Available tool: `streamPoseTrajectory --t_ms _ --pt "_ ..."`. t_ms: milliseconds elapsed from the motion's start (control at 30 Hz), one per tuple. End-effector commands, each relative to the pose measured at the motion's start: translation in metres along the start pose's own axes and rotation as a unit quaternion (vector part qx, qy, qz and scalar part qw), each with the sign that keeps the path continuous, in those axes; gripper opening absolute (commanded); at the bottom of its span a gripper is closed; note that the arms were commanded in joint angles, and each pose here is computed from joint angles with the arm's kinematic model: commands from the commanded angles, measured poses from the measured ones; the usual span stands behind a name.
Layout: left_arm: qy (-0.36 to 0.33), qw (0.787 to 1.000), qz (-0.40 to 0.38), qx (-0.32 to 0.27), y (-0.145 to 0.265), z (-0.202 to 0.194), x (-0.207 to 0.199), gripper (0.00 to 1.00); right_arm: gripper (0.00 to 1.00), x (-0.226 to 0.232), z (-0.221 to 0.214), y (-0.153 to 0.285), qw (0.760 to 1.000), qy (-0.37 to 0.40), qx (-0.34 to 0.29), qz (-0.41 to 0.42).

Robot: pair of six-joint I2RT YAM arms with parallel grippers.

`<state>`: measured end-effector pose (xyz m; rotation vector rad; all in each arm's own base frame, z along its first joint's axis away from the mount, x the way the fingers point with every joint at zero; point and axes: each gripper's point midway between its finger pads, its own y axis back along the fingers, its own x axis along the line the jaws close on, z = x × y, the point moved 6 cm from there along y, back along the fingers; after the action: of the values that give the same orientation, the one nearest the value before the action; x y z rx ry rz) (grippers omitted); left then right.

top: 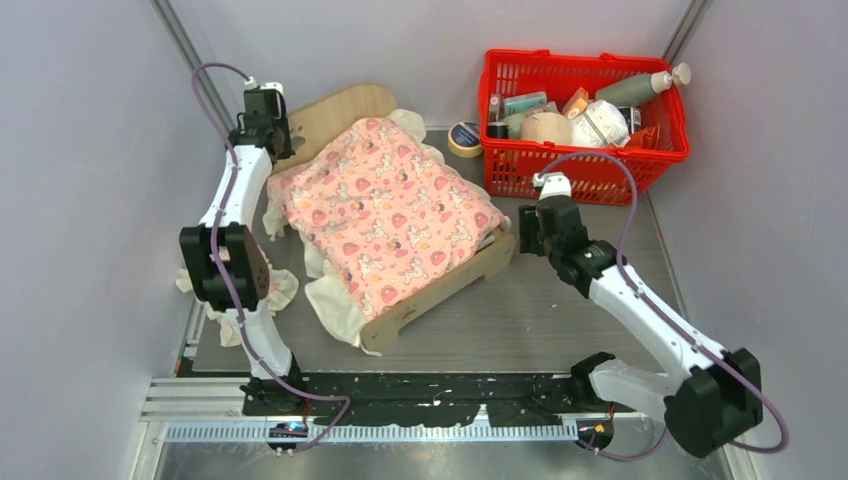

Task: Set up the pet bed
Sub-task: Adjust the bed frame at the center of the board.

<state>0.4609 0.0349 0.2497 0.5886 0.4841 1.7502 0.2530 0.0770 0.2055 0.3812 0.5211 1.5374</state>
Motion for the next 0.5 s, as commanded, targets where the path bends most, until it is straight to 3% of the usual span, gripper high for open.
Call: streamPoseTrajectory --t_ms 0,200,333,467 --pt "0.034 0.996 0.017 -0.079 -0.034 0.048 0.03 0.18 0.63 0.017 0.004 -0.028 0.999 0.028 0.002 0.035" --pt "0.032 0.985 -0.036 -0.164 -0.061 0.105 0.033 0.2 0.63 0.045 -0.006 -0.051 0.989 0.06 0.047 0.123" --pt "0.075 0.972 -0.131 -0.182 -0.004 0.12 0.015 0.27 0.62 0.074 -0.01 -0.06 0.977 0.03 0.052 0.205" --pt "0.087 0.965 -0.157 -0.192 0.061 0.09 0.0 0.32 0.62 0.098 -0.009 -0.066 0.969 0.021 0.036 0.242"
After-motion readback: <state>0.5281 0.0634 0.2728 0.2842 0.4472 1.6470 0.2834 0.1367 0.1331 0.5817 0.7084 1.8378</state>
